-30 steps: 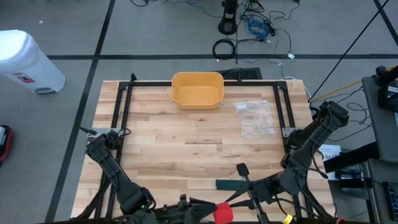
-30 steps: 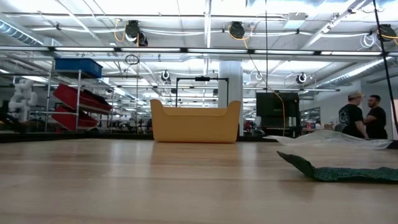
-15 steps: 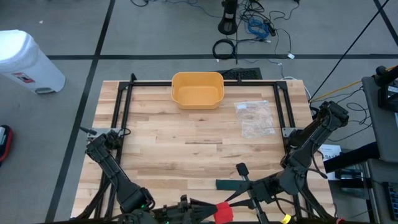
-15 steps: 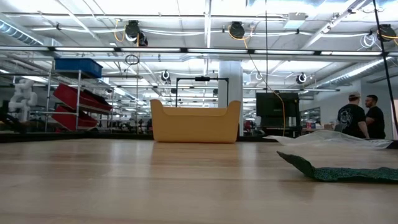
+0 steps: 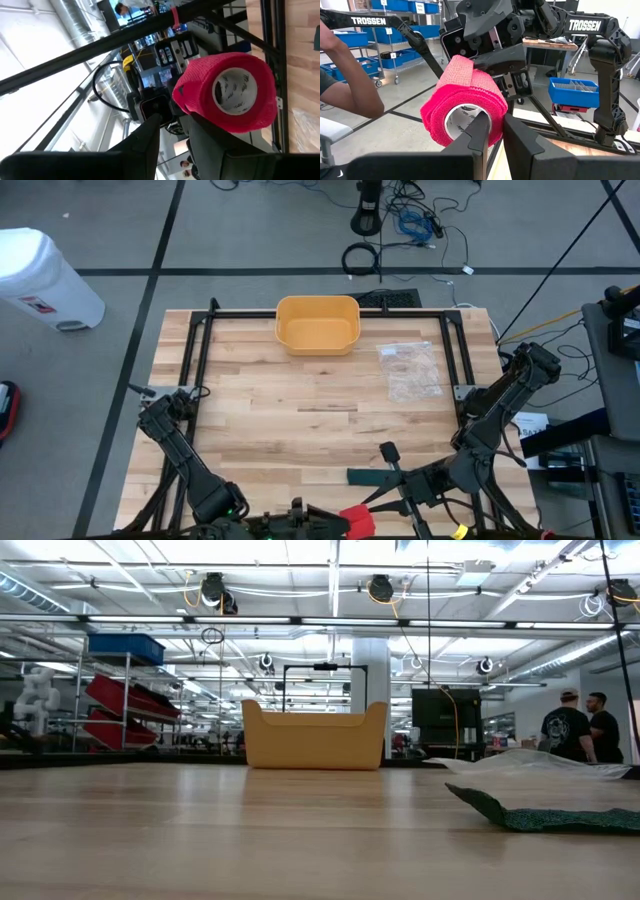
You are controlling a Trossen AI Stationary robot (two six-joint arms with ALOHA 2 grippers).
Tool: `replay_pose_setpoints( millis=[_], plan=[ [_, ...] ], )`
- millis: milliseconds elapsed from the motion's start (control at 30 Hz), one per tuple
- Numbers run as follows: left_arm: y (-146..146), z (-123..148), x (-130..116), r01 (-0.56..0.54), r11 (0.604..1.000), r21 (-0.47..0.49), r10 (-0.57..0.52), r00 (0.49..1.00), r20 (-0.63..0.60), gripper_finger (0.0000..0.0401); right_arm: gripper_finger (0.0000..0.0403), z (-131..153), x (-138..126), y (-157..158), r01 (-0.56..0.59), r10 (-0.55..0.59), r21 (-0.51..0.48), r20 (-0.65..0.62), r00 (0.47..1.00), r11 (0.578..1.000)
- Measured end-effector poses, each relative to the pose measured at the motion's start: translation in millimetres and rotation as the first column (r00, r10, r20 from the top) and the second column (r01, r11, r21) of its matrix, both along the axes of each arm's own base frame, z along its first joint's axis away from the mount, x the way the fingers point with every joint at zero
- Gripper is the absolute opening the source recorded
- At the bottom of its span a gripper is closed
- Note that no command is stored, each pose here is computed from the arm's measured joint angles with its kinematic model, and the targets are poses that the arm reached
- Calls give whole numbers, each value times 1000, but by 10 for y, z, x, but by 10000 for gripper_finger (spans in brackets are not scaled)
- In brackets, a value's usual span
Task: Roll bandage
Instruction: Roll the red bandage
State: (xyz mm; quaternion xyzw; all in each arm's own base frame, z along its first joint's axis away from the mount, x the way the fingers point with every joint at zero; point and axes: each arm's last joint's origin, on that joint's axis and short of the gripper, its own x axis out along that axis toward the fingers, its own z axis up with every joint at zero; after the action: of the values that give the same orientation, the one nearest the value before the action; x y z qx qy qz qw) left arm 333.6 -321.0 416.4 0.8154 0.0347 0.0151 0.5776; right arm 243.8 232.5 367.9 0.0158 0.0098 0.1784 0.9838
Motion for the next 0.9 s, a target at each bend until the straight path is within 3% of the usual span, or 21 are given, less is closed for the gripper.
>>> replay_pose_setpoints(
  millis=[400,900],
  plan=[
    [9,-27,2,-35,999,-31,35,999,-13,109,41,2,-1,-1,0,0,0,1,1000,1000],
    [-2,-23,3,2,999,-37,-2,1000,-11,109,41,2,-1,-1,0,0,0,1,1000,1000]
  ],
)
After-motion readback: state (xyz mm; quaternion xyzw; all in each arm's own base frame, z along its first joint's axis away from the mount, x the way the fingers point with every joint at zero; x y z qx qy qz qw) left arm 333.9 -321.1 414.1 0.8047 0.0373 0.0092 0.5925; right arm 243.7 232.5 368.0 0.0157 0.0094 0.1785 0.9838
